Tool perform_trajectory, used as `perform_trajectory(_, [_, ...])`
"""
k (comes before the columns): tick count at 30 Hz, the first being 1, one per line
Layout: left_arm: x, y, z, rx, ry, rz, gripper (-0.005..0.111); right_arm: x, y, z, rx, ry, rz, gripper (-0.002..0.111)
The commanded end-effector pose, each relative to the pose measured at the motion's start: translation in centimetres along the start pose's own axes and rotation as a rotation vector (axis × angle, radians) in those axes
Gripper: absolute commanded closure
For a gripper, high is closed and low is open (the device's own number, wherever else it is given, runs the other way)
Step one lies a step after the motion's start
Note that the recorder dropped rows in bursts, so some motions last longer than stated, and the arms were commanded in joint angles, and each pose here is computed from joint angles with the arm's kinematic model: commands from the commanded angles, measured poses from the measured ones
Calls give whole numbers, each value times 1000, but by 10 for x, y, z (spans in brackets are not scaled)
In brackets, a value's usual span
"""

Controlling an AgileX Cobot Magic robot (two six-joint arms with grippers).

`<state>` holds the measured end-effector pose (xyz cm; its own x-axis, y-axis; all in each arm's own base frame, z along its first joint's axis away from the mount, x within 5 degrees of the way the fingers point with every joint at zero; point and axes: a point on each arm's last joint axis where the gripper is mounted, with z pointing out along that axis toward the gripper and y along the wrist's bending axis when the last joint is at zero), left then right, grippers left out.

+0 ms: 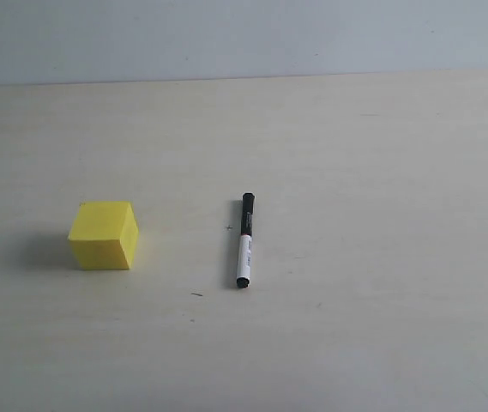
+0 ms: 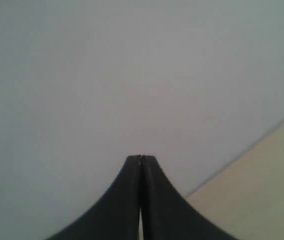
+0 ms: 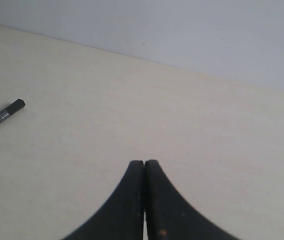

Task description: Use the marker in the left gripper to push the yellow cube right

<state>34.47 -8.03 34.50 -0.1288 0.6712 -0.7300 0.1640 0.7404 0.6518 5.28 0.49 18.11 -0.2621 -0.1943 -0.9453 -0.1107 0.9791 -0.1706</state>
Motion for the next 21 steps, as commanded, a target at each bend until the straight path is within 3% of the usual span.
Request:
perform_trajectory(1, [22, 38, -10, -373, 360, 118, 107, 0, 0, 0, 8, -13, 4, 108])
perform_trajectory(3, [26, 37, -12, -309, 458, 62, 107, 0, 0, 0, 8, -13, 4, 108])
perform_trajectory(6, [19, 31, -13, -168, 512, -135, 107, 0, 0, 0, 8, -13, 4, 108])
perform_trajectory(7, [11, 26, -15, -90, 518, -230, 107, 0, 0, 0, 8, -13, 4, 108])
perform_trajectory(10, [-8, 10, -18, 137, 559, -346, 107, 0, 0, 0, 8, -13, 4, 108])
perform_trajectory(14, [-36, -15, -25, 408, 639, -387, 107, 0, 0, 0, 8, -13, 4, 108])
perform_trajectory(18, [-52, -61, -24, 540, 772, -287, 107, 0, 0, 0, 8, -13, 4, 108])
perform_trajectory(21, [-62, -104, -16, 606, 782, -211, 107, 0, 0, 0, 8, -13, 4, 108])
